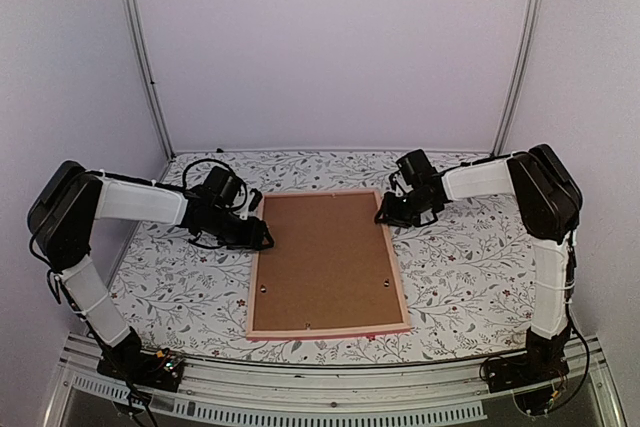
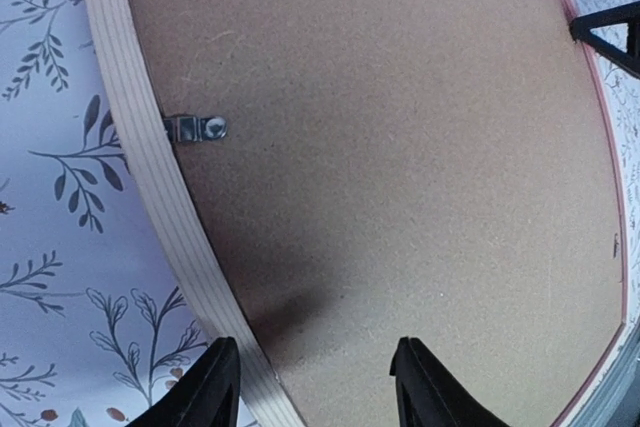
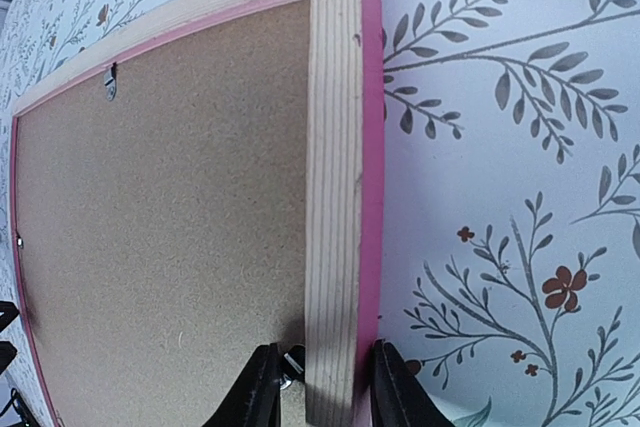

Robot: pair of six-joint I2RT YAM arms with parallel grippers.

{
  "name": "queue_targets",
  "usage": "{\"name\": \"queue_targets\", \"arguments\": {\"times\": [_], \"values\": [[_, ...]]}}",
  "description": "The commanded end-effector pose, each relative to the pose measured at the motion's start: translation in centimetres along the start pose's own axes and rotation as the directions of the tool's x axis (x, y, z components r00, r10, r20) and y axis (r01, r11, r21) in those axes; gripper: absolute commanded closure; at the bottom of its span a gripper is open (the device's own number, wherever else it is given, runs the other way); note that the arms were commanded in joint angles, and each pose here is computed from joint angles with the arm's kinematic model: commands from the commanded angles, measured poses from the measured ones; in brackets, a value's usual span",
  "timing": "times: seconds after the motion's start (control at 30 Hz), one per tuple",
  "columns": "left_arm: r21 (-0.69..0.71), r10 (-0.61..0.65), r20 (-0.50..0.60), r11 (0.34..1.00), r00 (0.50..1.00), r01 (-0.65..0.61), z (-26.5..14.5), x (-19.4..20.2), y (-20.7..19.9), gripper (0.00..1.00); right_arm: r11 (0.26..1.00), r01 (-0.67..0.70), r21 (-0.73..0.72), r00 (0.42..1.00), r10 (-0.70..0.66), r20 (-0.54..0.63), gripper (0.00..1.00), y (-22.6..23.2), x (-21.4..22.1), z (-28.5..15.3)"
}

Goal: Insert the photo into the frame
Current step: Press the fastener onto the backboard.

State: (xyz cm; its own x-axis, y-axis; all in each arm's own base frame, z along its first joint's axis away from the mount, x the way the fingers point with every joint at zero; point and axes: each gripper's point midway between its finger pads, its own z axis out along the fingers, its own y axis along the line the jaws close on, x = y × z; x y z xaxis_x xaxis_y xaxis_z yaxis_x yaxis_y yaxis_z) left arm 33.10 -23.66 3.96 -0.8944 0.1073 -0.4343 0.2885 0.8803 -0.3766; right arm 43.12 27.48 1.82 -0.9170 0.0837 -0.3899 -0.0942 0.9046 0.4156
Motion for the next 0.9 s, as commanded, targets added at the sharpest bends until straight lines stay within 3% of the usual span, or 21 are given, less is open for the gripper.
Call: {"name": "queue_targets", "arguments": {"times": [0.0,0.2,0.43,0.87], "values": [[0.003,0.027,0.005,1.0,1.0,-0.027,-0.2,-0.4,-0.6,0.44,0.996,-0.08,0.036,0.991,0.083,-0.103,0.72,-3.1,3.8,2.3],[0.003,0.025,0.002,1.0,1.0,-0.026,0.0,-0.2,-0.6,0.45,0.993,-0.118,0.0,0.987,0.118,-0.113,0.73,-3.2,4.1,2.5],[0.001,0.024,-0.001,1.0,1.0,-0.024,0.0,0.1,-0.4,0.45,0.985,-0.16,-0.058,0.985,0.155,-0.081,0.56,-2.4,2.7,2.1],[0.007,0.024,0.003,1.0,1.0,-0.024,-0.1,0.1,-0.5,0.45,0.99,-0.14,0.025,0.985,0.142,-0.099,0.61,-3.9,2.9,3.4]]}}
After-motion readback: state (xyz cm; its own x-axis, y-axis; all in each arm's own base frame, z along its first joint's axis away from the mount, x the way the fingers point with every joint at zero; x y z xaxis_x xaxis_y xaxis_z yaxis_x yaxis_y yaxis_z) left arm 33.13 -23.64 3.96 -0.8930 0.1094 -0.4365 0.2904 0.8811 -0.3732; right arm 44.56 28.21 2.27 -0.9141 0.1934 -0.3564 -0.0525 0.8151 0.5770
